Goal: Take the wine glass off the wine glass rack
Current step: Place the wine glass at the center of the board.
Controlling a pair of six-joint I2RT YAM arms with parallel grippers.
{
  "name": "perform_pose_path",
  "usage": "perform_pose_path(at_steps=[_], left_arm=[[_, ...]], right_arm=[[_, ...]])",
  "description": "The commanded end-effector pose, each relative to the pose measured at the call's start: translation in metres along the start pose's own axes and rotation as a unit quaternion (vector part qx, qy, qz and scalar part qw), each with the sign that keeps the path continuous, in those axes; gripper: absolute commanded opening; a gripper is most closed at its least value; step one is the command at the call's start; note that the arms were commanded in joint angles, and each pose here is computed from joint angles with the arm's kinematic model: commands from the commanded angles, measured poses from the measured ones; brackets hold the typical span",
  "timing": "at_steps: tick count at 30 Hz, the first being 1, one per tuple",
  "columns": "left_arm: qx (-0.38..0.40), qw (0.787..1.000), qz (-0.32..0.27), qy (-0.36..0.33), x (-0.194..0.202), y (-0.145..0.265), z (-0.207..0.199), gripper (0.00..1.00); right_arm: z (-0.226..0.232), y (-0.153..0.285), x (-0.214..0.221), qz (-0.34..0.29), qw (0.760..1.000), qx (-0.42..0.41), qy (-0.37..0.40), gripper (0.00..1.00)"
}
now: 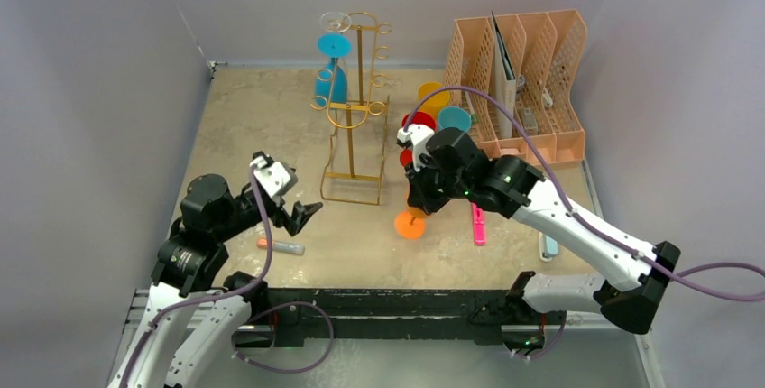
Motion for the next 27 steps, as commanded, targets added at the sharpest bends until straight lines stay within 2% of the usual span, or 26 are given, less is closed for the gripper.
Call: perform_pose_path(at_steps=[1, 8, 15, 20, 27], left_arm=[[-0.117, 0.989, 0.004, 0.091, -0.002, 0.000, 0.035, 0.89], [-0.183, 0.973, 0.015, 0.140, 0.007, 0.006, 0.051, 0.94], [-0.240, 0.957, 0.019, 0.161, 0.025, 0.013, 0.063, 0.97], [-0.265, 0.946, 0.013, 0.184, 0.039, 0.016, 0.064, 0.98], [-0.267, 0.946, 0.018, 0.185, 0.047, 0.016, 0.063, 0.98]], right_arm=[[-0.036, 0.000, -0.012, -0.011, 0.988, 0.124, 0.092, 0.00], [-0.032, -0.029, -0.031, -0.054, 0.986, 0.117, 0.106, 0.00], [-0.042, -0.057, -0.025, -0.022, 0.985, 0.143, 0.095, 0.00], [-0.053, -0.068, -0.027, -0.026, 0.980, 0.172, 0.096, 0.00], [-0.069, -0.080, -0.026, -0.012, 0.972, 0.210, 0.101, 0.00]])
Point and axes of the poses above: each gripper's point midway between its finger pads, its own y axis back along the fingers, its own z axis along the line the jaws close on, x = y × z, the point moved 1 cm from there along y, back along the fingers, and after that the axes turned 1 degree about y, right-handed, at the moved point
